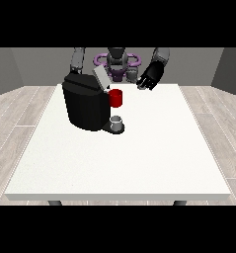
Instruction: Insert the coffee pod into the coffee machine and close the lid
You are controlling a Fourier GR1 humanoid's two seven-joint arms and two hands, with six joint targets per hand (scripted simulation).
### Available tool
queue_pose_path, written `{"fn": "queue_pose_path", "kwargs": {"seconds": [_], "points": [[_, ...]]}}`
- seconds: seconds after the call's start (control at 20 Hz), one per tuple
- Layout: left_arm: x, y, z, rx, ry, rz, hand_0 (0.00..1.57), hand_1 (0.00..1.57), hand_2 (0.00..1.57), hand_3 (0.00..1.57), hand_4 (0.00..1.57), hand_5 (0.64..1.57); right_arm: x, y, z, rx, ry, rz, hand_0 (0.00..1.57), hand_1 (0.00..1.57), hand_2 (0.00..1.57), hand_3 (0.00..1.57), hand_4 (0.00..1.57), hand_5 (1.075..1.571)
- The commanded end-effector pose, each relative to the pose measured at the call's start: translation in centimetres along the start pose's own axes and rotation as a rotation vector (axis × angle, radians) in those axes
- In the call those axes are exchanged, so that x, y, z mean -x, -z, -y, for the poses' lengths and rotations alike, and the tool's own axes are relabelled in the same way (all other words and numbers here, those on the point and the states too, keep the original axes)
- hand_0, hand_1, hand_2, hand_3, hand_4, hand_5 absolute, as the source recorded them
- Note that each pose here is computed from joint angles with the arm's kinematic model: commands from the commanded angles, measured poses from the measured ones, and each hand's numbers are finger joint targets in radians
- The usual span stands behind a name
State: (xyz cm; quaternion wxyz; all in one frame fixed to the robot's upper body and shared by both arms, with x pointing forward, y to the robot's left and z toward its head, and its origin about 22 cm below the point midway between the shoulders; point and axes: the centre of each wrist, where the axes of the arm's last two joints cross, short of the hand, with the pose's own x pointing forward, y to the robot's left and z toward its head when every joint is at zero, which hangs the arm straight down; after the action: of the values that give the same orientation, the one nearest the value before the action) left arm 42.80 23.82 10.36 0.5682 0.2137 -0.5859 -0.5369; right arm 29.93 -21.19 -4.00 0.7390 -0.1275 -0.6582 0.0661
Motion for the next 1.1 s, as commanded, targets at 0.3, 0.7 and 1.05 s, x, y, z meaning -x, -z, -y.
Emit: {"fn": "queue_pose_path", "kwargs": {"seconds": [0.3,0.7,1.05], "points": [[-3.0,0.3,-6.0,-0.049,-0.009,0.054,1.42,1.42,1.42,1.38,0.54,1.571,-2.7,0.9,-1.4,-0.029,0.036,0.078,0.0,0.0,0.0,0.0,0.0,1.571],[-4.7,0.2,-10.9,-0.148,-0.103,0.001,1.27,1.27,1.3,1.27,0.49,1.571,-6.7,1.5,-1.5,-0.055,0.037,0.193,0.0,0.0,0.0,0.0,0.0,1.571],[-7.2,0.0,-13.5,-0.18,-0.038,0.008,1.25,1.25,1.3,1.25,0.48,1.571,-7.8,3.3,1.9,-0.004,0.02,0.226,0.0,0.0,0.0,0.0,0.0,1.571]]}}
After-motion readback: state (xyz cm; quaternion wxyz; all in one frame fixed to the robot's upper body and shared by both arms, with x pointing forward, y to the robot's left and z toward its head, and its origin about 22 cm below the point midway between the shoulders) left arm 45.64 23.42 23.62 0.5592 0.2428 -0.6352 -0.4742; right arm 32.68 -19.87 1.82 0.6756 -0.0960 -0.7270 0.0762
